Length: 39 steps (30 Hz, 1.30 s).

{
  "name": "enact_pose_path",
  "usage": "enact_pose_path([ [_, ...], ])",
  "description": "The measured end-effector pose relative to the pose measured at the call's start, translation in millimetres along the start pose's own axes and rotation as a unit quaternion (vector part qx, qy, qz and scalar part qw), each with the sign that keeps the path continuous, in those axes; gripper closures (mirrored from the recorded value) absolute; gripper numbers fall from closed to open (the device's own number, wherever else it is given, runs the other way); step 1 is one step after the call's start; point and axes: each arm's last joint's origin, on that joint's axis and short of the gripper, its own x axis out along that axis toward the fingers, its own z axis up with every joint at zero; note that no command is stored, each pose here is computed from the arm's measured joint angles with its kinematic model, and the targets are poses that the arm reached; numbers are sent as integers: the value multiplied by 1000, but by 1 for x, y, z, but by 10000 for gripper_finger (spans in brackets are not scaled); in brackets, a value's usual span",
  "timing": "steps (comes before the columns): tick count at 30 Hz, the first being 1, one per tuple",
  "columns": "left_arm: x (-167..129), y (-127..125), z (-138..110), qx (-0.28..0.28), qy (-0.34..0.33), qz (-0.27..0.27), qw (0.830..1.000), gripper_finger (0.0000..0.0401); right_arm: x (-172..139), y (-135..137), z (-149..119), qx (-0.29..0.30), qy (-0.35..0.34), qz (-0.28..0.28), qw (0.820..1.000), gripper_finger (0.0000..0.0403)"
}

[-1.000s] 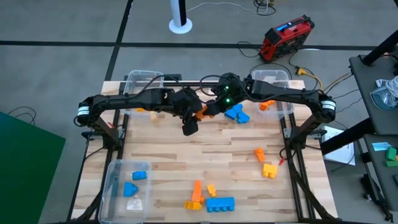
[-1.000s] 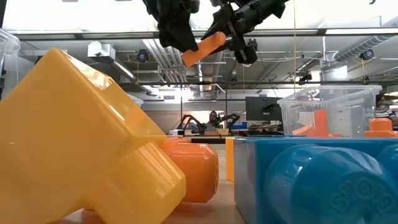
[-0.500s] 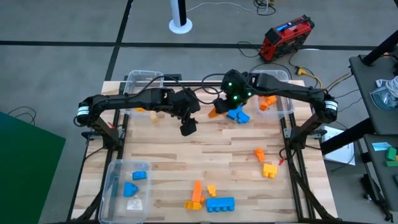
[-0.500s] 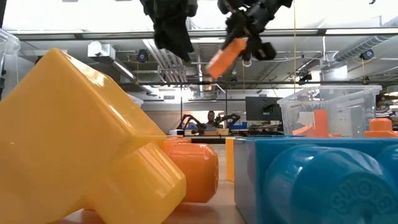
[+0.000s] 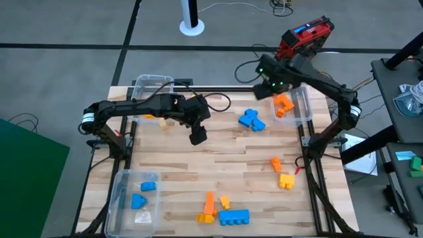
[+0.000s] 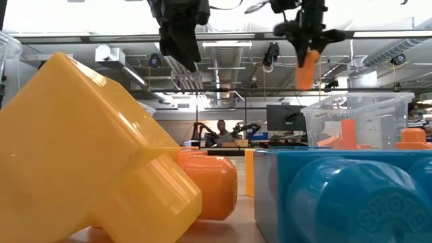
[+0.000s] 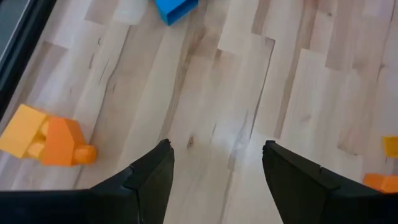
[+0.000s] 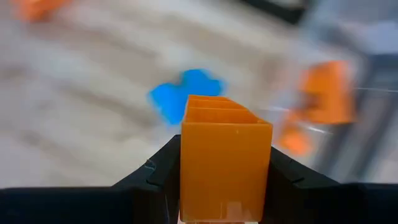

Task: Sort blocks
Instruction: Put the top left orange game piece into the top right transparent bin, then put the bottom center yellow game piece into the top left transparent bin

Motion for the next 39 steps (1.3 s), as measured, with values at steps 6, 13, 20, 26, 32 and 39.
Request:
enact_pose_path([
  [6,0,1,-1,-15,8,2,1000,180,17,-33,16,37,1,-69,997,271],
  [13,0,1,-2,-37,9,3,999,180,44,-51,18,43,36,-107,993,271],
  [20,0,1,-2,-49,9,3,999,180,61,-51,17,32,34,-118,992,240],
  [26,0,1,-2,-49,9,2,999,180,66,-51,15,30,41,-122,991,196],
  [32,0,1,-2,-55,12,3,998,180,61,-48,12,32,34,-117,992,191],
  [39,0,0,-4,-64,18,3,998,180,29,-22,-18,19,-10,-68,997,198],
])
